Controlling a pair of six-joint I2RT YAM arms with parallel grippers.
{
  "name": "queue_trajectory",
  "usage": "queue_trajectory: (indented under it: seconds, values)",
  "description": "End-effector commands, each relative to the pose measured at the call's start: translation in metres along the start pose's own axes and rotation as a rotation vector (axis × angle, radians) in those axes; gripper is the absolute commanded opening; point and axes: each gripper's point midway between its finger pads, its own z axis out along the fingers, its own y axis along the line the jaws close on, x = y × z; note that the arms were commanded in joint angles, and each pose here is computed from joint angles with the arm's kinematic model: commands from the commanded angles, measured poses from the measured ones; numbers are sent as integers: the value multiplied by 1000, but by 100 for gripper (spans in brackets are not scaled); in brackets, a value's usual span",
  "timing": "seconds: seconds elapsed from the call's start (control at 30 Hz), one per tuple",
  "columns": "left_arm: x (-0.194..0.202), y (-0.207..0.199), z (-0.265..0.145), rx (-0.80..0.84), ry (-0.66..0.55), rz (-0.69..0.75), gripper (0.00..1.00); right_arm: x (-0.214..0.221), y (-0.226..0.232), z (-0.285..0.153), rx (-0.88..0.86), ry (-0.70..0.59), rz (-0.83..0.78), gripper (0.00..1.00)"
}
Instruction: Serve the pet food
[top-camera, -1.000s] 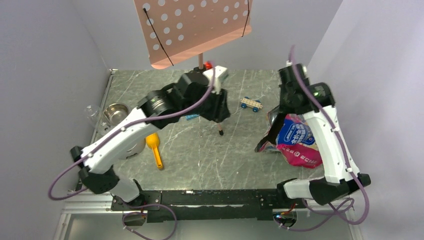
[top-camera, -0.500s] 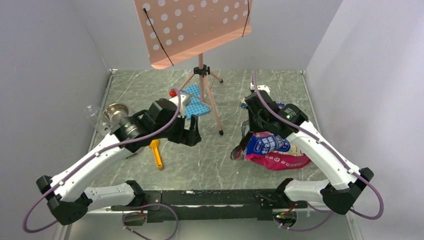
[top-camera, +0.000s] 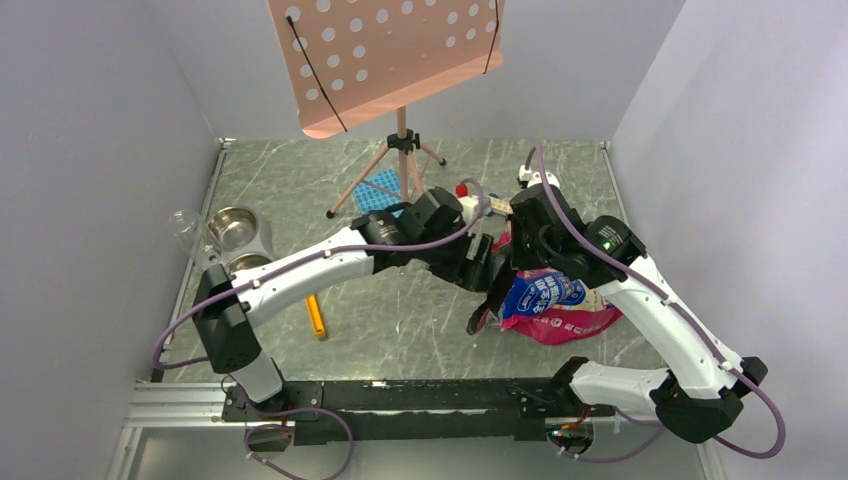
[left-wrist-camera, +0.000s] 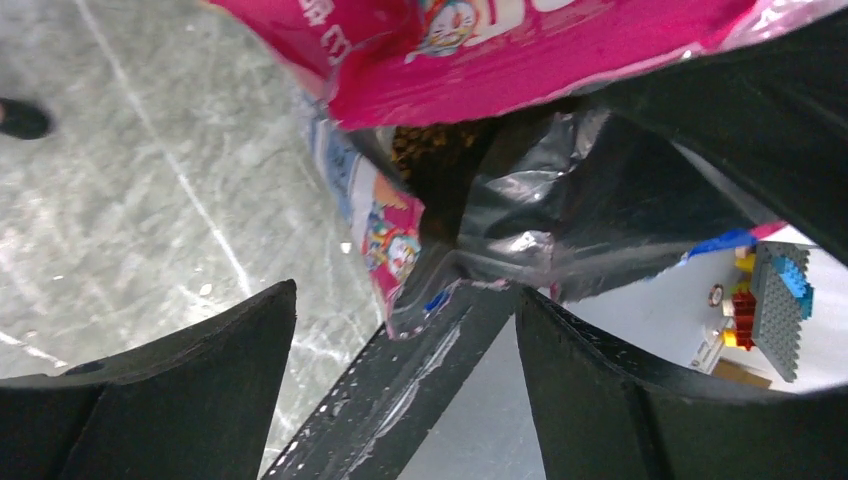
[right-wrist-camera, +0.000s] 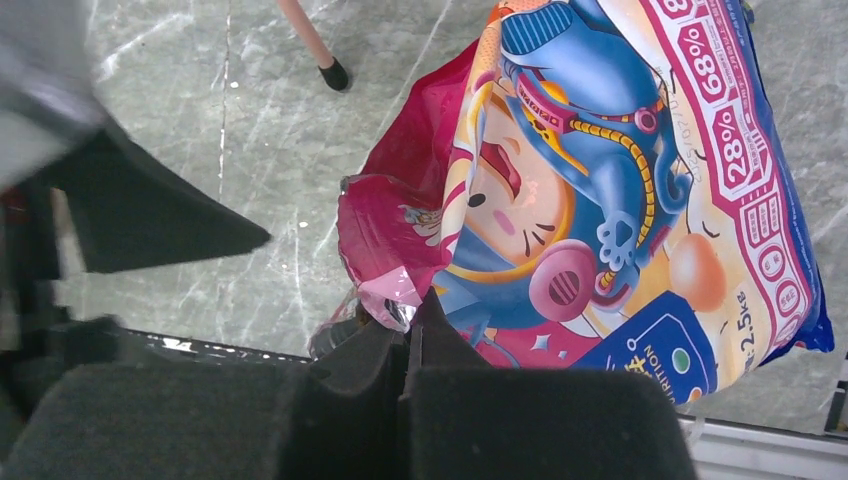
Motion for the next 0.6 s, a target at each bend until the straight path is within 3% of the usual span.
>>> queue_trajectory:
  seconds: [0.0, 0.2, 0.43, 0.57]
  values:
    - [-28, -26, 2, 47, -80, -29, 83, -69, 40, -53, -246, -267, 167, 0]
    - [-30, -2, 23, -69, -138, -161, 60, -68, 36, -60, -242, -261, 184, 0]
    - [-31, -9, 53, -33, -178, -255, 61, -53, 30, -65, -252, -237, 207, 0]
    - [-30, -3, 59, -36, -218, -325, 49, -43, 26, -65, -246, -212, 219, 0]
